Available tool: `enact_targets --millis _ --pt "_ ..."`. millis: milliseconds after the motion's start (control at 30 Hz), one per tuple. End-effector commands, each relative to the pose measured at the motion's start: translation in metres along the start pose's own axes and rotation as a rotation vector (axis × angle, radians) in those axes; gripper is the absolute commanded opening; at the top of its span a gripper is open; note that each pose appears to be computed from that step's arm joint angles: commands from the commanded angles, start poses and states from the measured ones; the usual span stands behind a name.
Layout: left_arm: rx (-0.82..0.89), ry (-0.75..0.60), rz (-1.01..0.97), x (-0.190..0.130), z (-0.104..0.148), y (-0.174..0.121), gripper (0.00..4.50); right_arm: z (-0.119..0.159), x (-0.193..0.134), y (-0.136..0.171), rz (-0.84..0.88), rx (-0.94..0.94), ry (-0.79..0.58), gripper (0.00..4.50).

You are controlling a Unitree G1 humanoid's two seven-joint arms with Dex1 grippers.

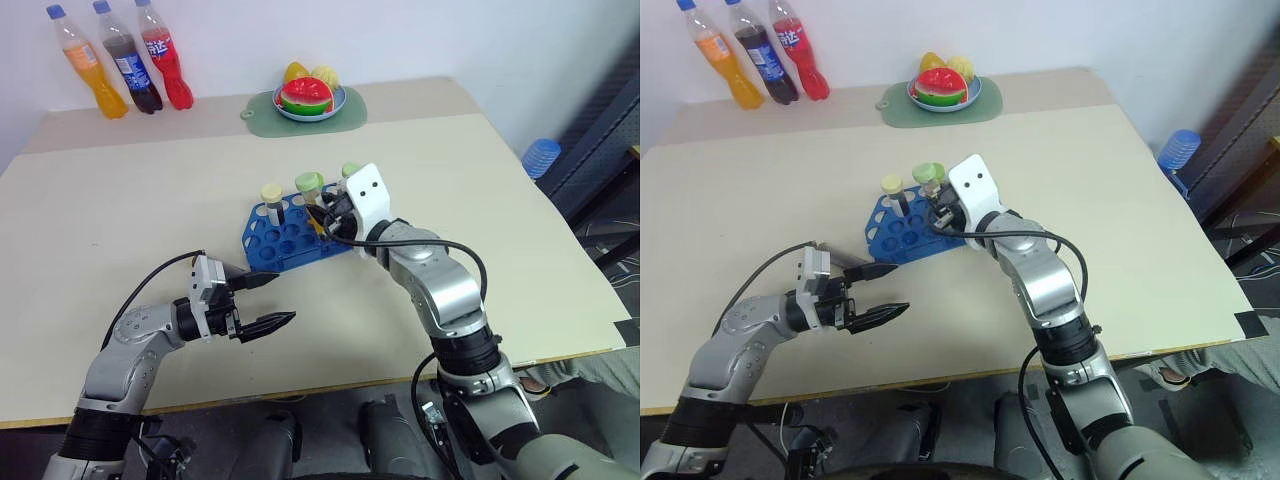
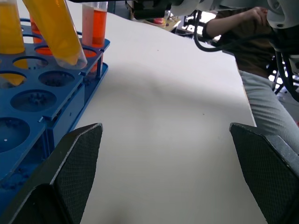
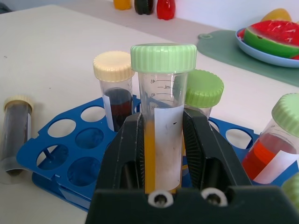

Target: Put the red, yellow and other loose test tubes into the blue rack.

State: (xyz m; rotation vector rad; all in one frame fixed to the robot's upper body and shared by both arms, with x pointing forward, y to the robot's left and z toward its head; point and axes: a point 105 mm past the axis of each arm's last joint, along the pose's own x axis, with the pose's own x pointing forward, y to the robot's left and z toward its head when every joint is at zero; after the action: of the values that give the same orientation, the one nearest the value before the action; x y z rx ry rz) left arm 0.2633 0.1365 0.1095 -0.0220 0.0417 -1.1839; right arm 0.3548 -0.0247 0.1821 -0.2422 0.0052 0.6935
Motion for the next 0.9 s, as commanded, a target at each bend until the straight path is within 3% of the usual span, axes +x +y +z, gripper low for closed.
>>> enact_targets --millis 33,267,767,900 --pt "0.040 -0.018 -0.012 0.000 0.009 -0.001 4.50 0.013 -0.005 0.003 -0.007 -0.013 -0.065 0.92" --pt "0.040 -0.017 -0.014 0.000 0.010 0.001 4.50 0.014 -0.012 -0.006 -0.071 0.038 -0.137 0.92" --pt "0.042 -0.019 -0.008 0.000 0.011 0.005 4.50 -0.013 -0.019 -0.004 -0.130 -0.008 -0.171 0.92" --pt "0.040 -0.021 -0.008 0.000 0.012 0.005 4.50 -0.013 -0.019 -0.006 -0.140 -0.039 -0.186 2.61"
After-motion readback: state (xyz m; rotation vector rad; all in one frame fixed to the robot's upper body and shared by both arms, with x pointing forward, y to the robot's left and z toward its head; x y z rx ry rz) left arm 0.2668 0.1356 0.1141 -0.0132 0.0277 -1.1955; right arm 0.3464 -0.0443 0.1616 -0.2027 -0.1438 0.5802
